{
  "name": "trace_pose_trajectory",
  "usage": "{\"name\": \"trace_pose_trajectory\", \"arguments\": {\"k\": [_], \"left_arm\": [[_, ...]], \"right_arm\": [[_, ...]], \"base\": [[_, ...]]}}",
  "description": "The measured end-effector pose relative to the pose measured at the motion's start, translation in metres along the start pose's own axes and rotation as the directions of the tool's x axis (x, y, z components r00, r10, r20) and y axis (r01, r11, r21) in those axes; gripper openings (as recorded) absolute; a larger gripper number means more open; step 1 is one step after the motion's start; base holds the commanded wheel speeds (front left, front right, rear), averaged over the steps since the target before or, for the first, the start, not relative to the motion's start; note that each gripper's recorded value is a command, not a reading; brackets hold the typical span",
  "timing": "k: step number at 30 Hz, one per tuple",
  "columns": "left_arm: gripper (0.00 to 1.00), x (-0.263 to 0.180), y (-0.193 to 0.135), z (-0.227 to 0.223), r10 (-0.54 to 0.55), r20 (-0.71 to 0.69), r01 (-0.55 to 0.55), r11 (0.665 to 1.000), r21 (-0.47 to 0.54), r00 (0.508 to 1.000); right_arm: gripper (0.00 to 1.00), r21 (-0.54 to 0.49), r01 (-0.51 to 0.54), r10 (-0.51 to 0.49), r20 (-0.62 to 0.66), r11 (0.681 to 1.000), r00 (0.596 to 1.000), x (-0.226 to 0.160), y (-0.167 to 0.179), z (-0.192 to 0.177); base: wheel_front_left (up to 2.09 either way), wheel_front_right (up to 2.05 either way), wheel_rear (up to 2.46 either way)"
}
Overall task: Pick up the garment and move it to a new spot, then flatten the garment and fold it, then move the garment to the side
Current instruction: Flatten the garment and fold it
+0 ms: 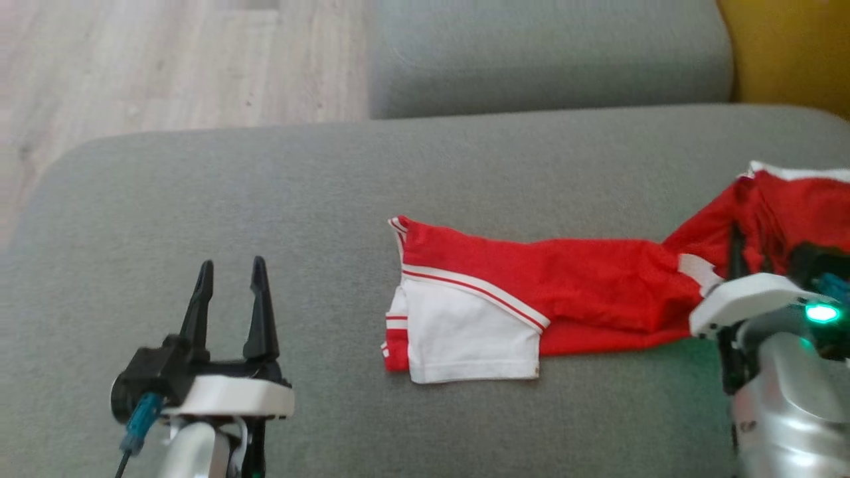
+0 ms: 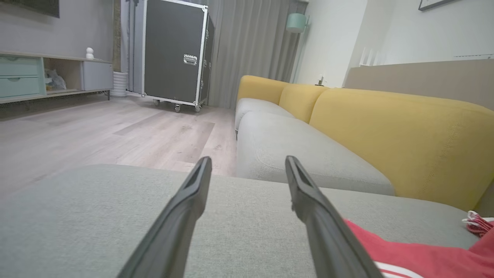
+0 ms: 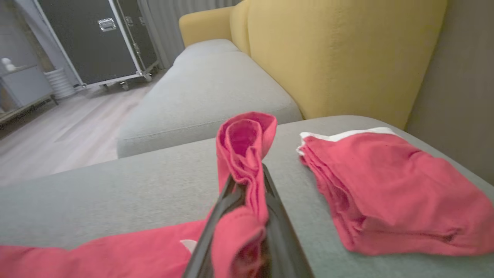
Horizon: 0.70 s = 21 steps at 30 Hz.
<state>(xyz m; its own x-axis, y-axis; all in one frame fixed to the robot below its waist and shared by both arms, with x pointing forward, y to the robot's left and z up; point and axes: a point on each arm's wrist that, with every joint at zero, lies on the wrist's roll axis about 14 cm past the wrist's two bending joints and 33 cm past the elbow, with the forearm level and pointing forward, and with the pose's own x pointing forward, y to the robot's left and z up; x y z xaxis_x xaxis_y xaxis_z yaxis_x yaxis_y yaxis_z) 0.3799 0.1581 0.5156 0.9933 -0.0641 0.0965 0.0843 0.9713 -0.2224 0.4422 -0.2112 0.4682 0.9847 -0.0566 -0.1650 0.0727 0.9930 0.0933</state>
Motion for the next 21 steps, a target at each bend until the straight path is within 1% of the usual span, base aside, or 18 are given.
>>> {"name": "trace_pose_trajectory", "arguments": {"k": [1, 2, 3, 5, 7, 10, 14, 18, 21], "left_arm": [[1.00, -0.004, 0.004, 0.002, 0.013, 0.005, -0.013, 1.000, 0.004, 1.000], [1.00, -0.004, 0.004, 0.002, 0.013, 0.005, -0.013, 1.000, 0.004, 1.000], [1.00, -0.007, 0.008, 0.004, 0.025, 0.011, -0.025, 1.000, 0.006, 1.000], [1.00, -0.013, 0.015, 0.009, 0.047, 0.025, -0.047, 0.999, 0.007, 0.999], [1.00, -0.019, 0.021, 0.014, 0.067, 0.040, -0.068, 0.998, 0.009, 0.997], [1.00, -0.027, 0.031, 0.020, 0.095, 0.057, -0.096, 0.995, 0.020, 0.994], [1.00, -0.035, 0.042, 0.025, 0.130, 0.070, -0.132, 0.991, 0.028, 0.989], [1.00, -0.042, 0.051, 0.025, 0.159, 0.070, -0.161, 0.987, 0.030, 0.985], [1.00, -0.045, 0.054, 0.022, 0.171, 0.062, -0.173, 0.984, 0.032, 0.983]], "right_arm": [[0.00, 0.002, -0.025, 0.025, 0.011, 1.000, 1.000, 0.001, 0.010, 0.004], [0.00, 0.002, -0.025, 0.025, 0.011, 1.000, 1.000, 0.001, 0.010, 0.004], [0.00, 0.000, -0.054, 0.054, 0.019, 0.999, 0.998, 0.002, 0.020, 0.007], [0.00, 0.002, -0.127, 0.127, 0.021, 0.992, 0.992, 0.003, 0.046, 0.010], [0.00, 0.023, -0.216, 0.216, 0.016, 0.976, 0.976, 0.002, 0.079, 0.010], [0.00, 0.043, -0.333, 0.333, 0.009, 0.942, 0.943, -0.003, 0.123, 0.010], [0.00, 0.039, -0.458, 0.459, -0.008, 0.888, 0.889, -0.014, 0.169, 0.005], [0.00, 0.062, -0.548, 0.551, -0.061, 0.834, 0.832, -0.026, 0.205, -0.011], [0.00, 0.080, -0.589, 0.594, -0.111, 0.804, 0.797, -0.034, 0.222, -0.028]], "base": [[0.00, 0.00, 0.00], [0.00, 0.00, 0.00], [0.00, 0.00, 0.00], [0.00, 0.00, 0.00], [0.00, 0.00, 0.00], [0.00, 0.00, 0.00], [0.00, 0.00, 0.00], [0.00, 0.00, 0.00], [0.00, 0.00, 0.00]]}}
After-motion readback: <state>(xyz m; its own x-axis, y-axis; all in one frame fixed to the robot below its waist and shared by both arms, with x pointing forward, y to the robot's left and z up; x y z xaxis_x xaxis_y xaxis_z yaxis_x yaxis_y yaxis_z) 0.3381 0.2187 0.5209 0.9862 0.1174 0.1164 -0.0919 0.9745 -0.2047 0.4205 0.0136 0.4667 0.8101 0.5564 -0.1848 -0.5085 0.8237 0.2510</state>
